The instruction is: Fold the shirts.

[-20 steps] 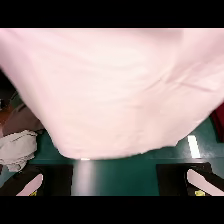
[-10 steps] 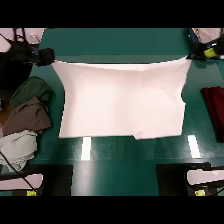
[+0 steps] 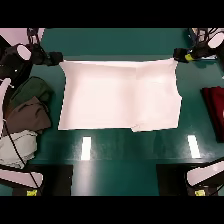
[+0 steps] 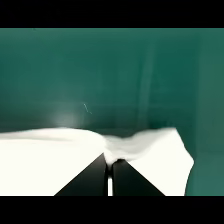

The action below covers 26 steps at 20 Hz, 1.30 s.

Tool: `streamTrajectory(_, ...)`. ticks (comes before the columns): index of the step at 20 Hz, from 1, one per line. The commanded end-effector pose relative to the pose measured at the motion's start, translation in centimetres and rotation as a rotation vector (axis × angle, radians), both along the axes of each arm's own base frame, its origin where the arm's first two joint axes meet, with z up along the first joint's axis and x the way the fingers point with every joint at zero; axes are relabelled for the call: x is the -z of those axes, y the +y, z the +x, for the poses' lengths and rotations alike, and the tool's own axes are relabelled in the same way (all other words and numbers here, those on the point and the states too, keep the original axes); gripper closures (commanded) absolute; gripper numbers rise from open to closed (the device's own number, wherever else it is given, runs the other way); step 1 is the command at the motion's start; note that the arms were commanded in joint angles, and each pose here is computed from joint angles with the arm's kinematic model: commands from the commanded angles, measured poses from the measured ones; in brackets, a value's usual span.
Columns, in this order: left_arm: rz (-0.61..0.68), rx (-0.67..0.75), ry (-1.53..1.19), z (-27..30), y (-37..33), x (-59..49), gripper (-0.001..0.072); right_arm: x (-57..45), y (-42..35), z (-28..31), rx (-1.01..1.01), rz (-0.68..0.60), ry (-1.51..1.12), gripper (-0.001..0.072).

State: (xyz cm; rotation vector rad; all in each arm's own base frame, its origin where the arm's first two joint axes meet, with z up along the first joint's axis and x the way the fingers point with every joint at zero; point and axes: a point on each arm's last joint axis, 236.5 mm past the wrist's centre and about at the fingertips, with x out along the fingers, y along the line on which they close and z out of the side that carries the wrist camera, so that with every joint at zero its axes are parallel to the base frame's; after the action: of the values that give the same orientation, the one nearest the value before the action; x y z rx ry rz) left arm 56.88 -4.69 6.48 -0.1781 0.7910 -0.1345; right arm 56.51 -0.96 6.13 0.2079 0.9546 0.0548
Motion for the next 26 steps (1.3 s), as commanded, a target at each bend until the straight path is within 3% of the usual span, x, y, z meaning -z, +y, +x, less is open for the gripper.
streamTrajectory(1,0.042,0.090,0.174,-2.8,-0.6,4.6,0.0686,4.6,-0.5,-2.7,-0.021,-0.055,0.143,0.0698)
streamTrajectory(8,0.037,0.115,0.378,-7.9,-0.7,11.3,0.0685,10.0,-0.7,-8.6,-0.035,-0.094,0.318,0.0695)
streamTrajectory(9,0.032,0.108,0.381,-7.9,-0.7,11.2,0.0651,10.4,-0.6,-9.1,-0.035,-0.088,0.337,0.0670)
streamTrajectory(10,0.020,0.097,0.392,-8.1,-0.8,11.2,0.0299,10.6,-0.3,-9.5,-0.037,-0.073,0.352,0.0455)
streamTrajectory(11,0.004,0.080,0.414,-8.5,-0.9,11.2,0.0023,10.4,0.0,-9.7,-0.040,-0.060,0.364,0.0273)
streamTrajectory(13,0.004,0.099,0.490,-10.1,-0.7,10.9,0.0160,9.2,0.1,-10.2,-0.049,-0.053,0.394,0.0269)
streamTrajectory(15,0.013,0.130,0.539,-11.7,0.0,9.4,0.0165,7.0,-0.1,-11.3,-0.066,-0.037,0.408,0.0271)
streamTrajectory(20,-0.009,0.114,0.557,-17.8,2.6,6.4,0.0166,3.2,2.5,-17.6,-0.161,0.186,0.434,0.0283)
streamTrajectory(26,-0.267,0.083,0.674,-26.6,1.7,10.5,0.0166,3.9,3.0,-22.9,-0.130,0.284,0.432,0.0282)
